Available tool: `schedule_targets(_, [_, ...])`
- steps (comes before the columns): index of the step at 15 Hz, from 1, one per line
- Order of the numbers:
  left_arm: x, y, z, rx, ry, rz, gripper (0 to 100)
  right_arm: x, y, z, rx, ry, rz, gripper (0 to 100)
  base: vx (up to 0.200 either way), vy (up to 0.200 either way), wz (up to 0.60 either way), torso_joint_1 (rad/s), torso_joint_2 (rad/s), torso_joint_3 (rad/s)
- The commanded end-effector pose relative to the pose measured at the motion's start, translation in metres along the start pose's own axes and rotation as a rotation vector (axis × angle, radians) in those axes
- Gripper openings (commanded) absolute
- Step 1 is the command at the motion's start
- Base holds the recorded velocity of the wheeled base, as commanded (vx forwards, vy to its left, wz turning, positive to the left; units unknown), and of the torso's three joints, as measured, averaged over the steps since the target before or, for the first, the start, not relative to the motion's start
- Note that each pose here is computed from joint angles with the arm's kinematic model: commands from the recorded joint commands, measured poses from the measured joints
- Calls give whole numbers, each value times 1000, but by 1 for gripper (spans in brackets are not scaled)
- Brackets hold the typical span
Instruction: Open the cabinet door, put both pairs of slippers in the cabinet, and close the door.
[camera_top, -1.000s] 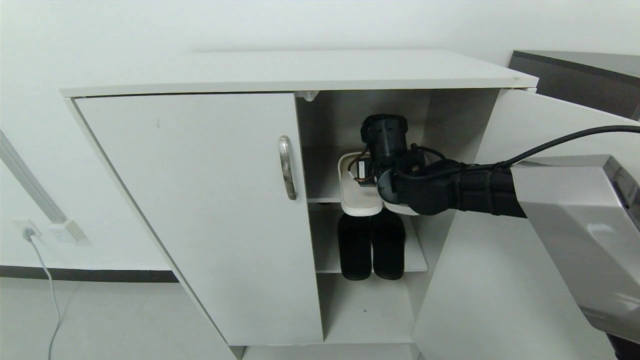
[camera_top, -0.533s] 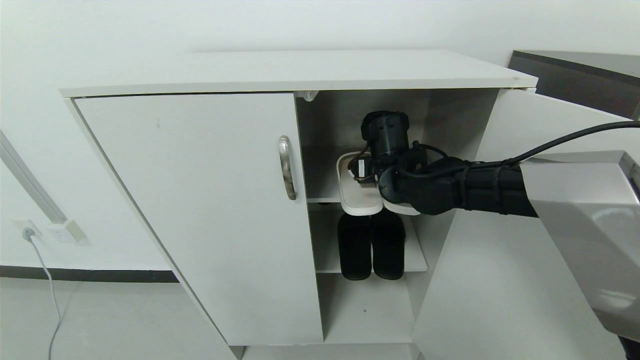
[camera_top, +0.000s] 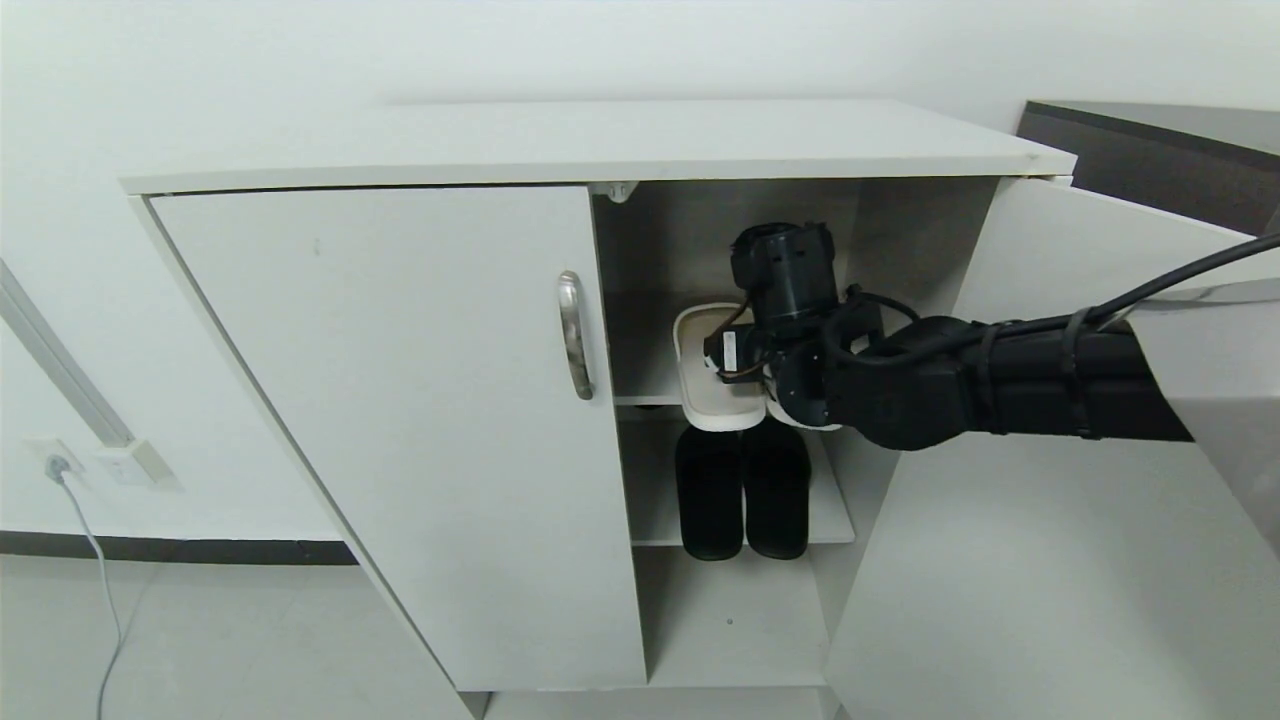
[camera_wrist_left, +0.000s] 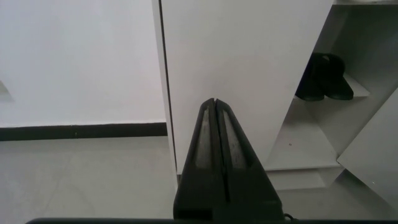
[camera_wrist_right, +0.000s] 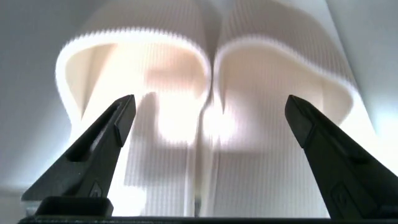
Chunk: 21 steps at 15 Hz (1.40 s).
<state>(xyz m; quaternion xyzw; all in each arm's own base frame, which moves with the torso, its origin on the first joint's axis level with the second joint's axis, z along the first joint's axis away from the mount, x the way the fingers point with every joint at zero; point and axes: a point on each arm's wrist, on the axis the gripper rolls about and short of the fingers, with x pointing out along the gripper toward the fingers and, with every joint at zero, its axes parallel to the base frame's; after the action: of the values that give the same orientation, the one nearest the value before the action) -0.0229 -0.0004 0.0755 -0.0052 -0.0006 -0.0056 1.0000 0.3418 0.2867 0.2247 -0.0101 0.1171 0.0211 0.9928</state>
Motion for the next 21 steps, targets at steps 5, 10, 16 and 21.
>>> schedule_targets(5, [0, 0, 0, -2, 1, 1, 0, -45, -17, 12, 14, -22, 33, 100, 0, 0, 0, 0, 0, 0])
schedule_targets(10, [0, 0, 0, 10, 1, -4, 0, -108, -10, -15, -26, -1, 187, 100, 0, 0, 0, 0, 0, 0])
schedule_targets(16, [0, 0, 0, 7, 1, -4, 0, -128, -8, -68, -57, 15, 275, 0, 0, 0, 0, 0, 0, 0])
schedule_targets(21, [0, 0, 0, 7, 1, -6, 0, -122, -9, -78, -47, -1, 269, 0, 0, 0, 0, 0, 0, 0])
